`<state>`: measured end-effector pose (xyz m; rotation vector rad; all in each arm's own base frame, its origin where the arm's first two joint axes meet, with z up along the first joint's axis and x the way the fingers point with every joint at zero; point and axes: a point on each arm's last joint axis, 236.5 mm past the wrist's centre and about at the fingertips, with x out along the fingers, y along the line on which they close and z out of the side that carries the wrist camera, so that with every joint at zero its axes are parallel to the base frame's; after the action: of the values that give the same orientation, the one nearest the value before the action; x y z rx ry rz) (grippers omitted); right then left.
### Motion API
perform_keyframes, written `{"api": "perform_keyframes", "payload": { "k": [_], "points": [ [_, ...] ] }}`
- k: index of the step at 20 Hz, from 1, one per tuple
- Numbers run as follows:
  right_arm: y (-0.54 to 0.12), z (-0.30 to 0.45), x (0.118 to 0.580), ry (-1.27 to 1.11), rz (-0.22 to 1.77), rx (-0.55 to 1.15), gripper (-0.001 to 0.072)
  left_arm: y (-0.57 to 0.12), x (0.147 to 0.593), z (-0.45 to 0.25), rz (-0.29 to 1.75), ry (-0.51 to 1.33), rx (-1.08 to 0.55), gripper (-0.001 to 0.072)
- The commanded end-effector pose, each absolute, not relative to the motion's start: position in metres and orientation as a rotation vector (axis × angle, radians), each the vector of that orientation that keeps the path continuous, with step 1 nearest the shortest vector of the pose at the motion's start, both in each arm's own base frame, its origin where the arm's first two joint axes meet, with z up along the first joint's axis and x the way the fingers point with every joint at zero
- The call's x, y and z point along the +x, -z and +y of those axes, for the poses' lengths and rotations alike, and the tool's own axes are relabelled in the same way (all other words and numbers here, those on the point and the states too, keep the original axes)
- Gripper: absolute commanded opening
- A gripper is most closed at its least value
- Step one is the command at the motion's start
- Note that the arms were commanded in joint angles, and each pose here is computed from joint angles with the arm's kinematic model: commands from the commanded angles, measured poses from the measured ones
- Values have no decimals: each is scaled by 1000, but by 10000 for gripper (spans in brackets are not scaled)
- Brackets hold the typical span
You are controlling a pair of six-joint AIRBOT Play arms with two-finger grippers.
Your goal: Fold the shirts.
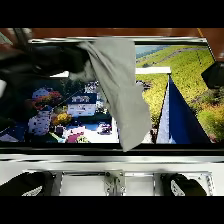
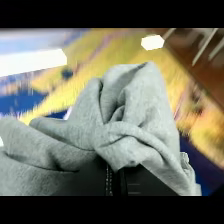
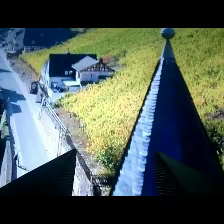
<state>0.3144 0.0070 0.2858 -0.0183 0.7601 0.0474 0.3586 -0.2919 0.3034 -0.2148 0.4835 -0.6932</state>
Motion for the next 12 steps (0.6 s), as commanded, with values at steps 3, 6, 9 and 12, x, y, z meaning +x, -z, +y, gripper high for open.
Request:
{"api": "perform_keyframes", "payload": {
  "k": [3,6,9,12],
  "points": [
    [-200,25,297,-106,1013,53,597,-81,329,-321,1004,612,-130,35],
    [-109,61,293,-213,1163,196,599,9,293,-313,1215,546,-78,36],
    [-37,86,280,-262,1267,334,636,33,287,-295,1284,488,-82,62],
    [7,97,266,-303,1371,371,636,29,295,-268,1334,425,-103,643]
  ]
}}
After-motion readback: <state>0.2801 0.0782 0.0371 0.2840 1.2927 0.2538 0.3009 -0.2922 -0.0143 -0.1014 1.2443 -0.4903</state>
